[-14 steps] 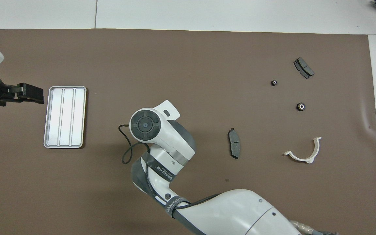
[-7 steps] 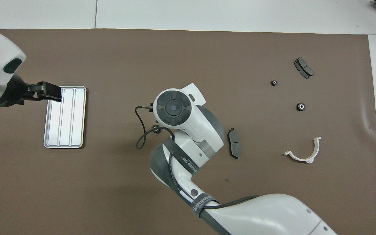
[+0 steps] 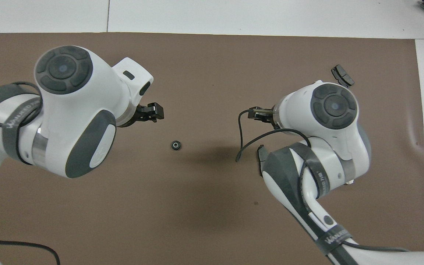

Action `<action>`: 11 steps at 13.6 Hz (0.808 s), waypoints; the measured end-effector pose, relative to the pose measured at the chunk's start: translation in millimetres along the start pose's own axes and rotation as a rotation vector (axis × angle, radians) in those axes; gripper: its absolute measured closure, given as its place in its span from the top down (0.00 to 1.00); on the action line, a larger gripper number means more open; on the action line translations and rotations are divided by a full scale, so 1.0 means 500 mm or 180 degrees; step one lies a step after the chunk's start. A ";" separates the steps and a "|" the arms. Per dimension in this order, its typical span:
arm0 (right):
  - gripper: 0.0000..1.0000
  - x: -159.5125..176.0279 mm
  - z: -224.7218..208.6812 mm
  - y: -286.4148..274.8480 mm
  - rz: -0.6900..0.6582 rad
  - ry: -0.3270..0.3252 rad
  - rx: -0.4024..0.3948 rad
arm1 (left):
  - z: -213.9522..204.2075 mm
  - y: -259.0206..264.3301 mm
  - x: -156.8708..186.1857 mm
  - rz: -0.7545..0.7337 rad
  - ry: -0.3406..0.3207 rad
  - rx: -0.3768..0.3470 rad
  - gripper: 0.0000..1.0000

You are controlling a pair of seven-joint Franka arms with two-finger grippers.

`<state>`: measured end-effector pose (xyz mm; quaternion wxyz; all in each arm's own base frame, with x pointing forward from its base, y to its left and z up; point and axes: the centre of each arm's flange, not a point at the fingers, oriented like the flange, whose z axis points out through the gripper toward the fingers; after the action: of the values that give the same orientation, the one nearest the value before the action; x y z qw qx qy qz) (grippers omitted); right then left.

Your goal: Pick bearing gear from pile to tray

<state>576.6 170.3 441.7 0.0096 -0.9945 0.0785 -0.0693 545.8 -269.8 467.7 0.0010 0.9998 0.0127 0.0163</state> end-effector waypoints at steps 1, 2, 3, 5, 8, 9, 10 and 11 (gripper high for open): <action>1.00 0.012 0.006 0.045 -0.0066 -0.0021 -0.0022 | 0.039 0.000 -0.011 0.0014 0.0041 -0.0024 1.00; 1.00 0.024 0.016 0.088 -0.0129 -0.0047 -0.0044 | 0.075 -0.001 -0.024 0.0027 0.0075 -0.0044 1.00; 1.00 0.035 0.026 0.130 -0.0204 -0.0067 -0.0062 | 0.109 -0.003 -0.036 0.0037 0.0071 -0.0044 1.00; 1.00 0.058 0.052 0.203 -0.0345 -0.0055 -0.0073 | 0.157 0.010 -0.053 0.0031 0.0079 -0.0053 1.00; 1.00 0.091 0.122 0.302 -0.0509 -0.0033 -0.0081 | 0.220 0.084 -0.086 0.0023 0.0081 -0.0071 1.00; 1.00 0.098 0.148 0.329 -0.0528 -0.0038 -0.0083 | 0.244 0.106 -0.095 0.0050 0.0080 -0.0075 1.00; 1.00 0.103 0.172 0.350 -0.0533 -0.0040 -0.0084 | 0.265 0.122 -0.099 0.0075 0.0092 -0.0086 1.00; 1.00 0.108 0.196 0.369 -0.0538 -0.0030 -0.0082 | 0.282 0.129 -0.099 0.0089 0.0108 -0.0098 1.00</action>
<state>614.7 -19.4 346.4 -0.0087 -0.9979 -0.0049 -0.0642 502.5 -335.7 325.2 0.0160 0.9993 -0.0015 0.0334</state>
